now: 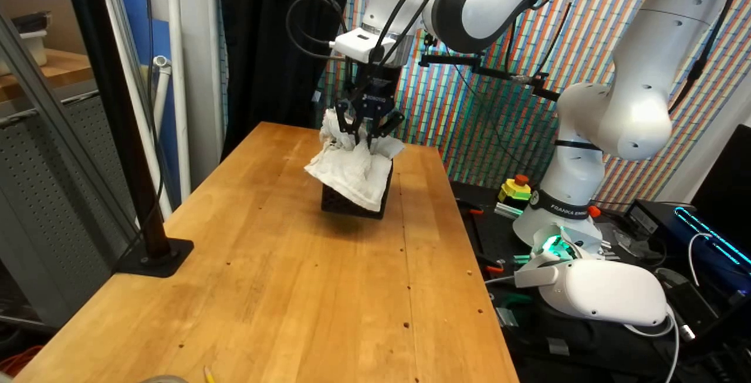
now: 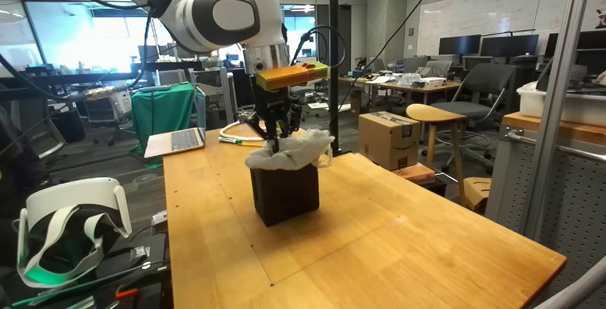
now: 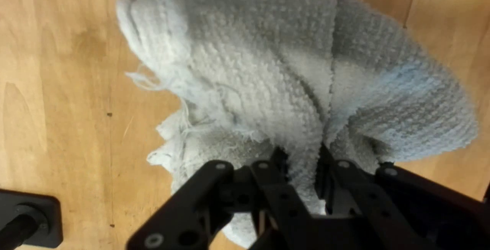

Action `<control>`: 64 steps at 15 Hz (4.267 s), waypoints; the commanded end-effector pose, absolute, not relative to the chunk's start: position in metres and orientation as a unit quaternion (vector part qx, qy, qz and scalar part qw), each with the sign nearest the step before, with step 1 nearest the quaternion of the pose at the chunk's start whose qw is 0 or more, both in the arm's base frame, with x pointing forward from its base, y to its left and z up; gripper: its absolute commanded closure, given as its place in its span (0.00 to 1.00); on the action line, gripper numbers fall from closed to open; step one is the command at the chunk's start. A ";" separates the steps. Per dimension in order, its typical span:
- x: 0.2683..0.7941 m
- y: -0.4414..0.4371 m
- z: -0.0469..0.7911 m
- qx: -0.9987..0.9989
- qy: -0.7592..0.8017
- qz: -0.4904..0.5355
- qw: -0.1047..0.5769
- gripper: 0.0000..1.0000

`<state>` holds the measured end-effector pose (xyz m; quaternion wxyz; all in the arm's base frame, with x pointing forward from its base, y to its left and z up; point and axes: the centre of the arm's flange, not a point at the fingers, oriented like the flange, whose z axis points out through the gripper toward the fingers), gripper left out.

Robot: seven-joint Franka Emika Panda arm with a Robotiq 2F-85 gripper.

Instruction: Put the towel inside the black object

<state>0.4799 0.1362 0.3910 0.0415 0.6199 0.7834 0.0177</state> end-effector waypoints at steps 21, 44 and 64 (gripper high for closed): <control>0.490 0.056 0.323 0.671 0.738 -0.007 -0.063 0.84; 0.459 0.101 0.421 0.719 0.683 -0.050 0.124 0.95; 0.499 0.044 0.331 0.797 0.602 -0.012 0.050 0.97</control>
